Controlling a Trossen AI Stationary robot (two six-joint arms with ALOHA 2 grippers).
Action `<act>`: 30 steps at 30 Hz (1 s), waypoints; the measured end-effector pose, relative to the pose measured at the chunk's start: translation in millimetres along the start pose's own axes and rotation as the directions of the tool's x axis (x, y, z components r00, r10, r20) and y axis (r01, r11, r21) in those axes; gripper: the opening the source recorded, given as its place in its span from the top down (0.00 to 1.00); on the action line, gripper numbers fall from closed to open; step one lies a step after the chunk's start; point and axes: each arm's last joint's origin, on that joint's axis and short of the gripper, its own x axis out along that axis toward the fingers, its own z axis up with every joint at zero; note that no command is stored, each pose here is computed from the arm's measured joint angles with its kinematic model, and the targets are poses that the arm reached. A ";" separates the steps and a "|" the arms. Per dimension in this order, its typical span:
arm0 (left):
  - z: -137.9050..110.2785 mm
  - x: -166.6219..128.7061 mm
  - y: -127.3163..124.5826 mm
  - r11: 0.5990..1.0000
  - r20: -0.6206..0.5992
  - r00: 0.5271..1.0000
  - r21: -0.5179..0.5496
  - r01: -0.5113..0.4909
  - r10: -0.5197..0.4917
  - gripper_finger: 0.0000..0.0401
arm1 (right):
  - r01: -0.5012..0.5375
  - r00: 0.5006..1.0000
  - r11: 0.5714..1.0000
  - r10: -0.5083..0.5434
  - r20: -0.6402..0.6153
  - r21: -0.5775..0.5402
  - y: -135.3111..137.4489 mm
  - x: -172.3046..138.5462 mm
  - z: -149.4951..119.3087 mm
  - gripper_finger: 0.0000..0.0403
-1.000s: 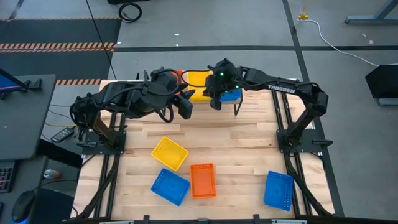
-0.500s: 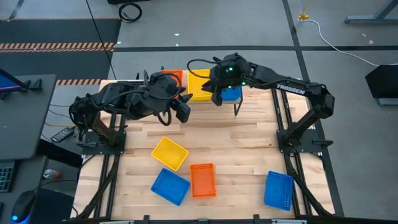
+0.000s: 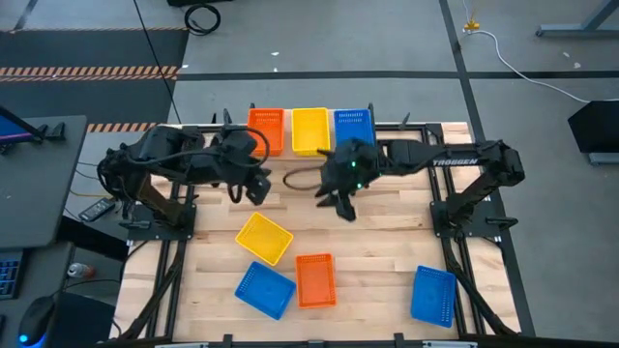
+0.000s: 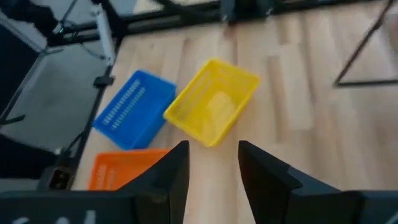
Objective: Stack baskets on shelf by color
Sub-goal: Stack the right blue bin on top of the blue bin on the shelf
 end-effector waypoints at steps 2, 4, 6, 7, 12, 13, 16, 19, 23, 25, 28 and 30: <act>-3.1 -8.0 0.6 0.999 -0.020 0.999 -0.019 0.044 -0.044 0.57 | -0.015 0.999 0.999 0.016 -0.037 0.032 9.2 2.4 -4.2 0.64; -4.5 -10.2 0.2 0.997 -0.042 0.997 -0.048 0.068 -0.070 0.57 | -0.022 0.996 0.997 0.028 -0.084 0.068 17.1 4.3 -9.5 0.64; -9.7 -12.2 -4.9 0.994 -0.063 0.994 -0.062 0.091 -0.095 0.57 | -0.028 0.991 0.993 0.042 -0.124 0.114 25.3 5.7 -14.2 0.64; -11.5 -12.6 -7.1 0.992 -0.066 0.993 -0.082 0.094 -0.100 0.57 | -0.026 0.987 0.988 0.049 -0.154 0.150 29.1 6.0 -17.6 0.64; -21.4 -8.9 -22.3 0.988 -0.090 0.990 -0.123 0.097 -0.109 0.57 | -0.006 0.933 0.948 0.119 -0.339 0.317 47.1 4.6 -37.6 0.64; -22.1 -6.2 -24.9 0.987 -0.091 0.991 -0.133 0.089 -0.101 0.57 | -0.007 0.918 0.945 0.136 -0.373 0.327 52.1 4.1 -41.6 0.64; -26.9 -1.9 -34.1 0.986 -0.092 0.991 -0.146 0.085 -0.099 0.57 | -0.007 0.862 0.944 0.173 -0.477 0.330 70.9 1.9 -55.0 0.64; -28.7 5.0 -44.5 0.983 -0.083 0.990 -0.159 0.096 -0.111 0.57 | 0.011 0.795 0.945 0.189 -0.576 0.326 89.2 -2.1 -68.9 0.64; -30.2 13.6 -61.4 0.971 -0.057 0.986 -0.194 0.143 -0.157 0.57 | 0.058 0.710 0.936 0.206 -0.673 0.347 110.5 -8.4 -84.4 0.64; -31.1 16.0 -67.9 0.966 -0.046 0.983 -0.198 0.165 -0.177 0.57 | 0.099 0.669 0.927 0.207 -0.713 0.363 121.0 -12.0 -91.9 0.64; -33.6 17.7 -75.5 0.968 -0.040 0.979 -0.162 0.192 -0.200 0.57 | 0.156 0.628 0.915 0.200 -0.752 0.373 138.3 -16.5 -102.2 0.64; -35.0 17.5 -77.8 0.972 -0.043 0.977 -0.118 0.204 -0.211 0.57 | 0.177 0.610 0.910 0.198 -0.767 0.375 150.7 -19.3 -108.7 0.64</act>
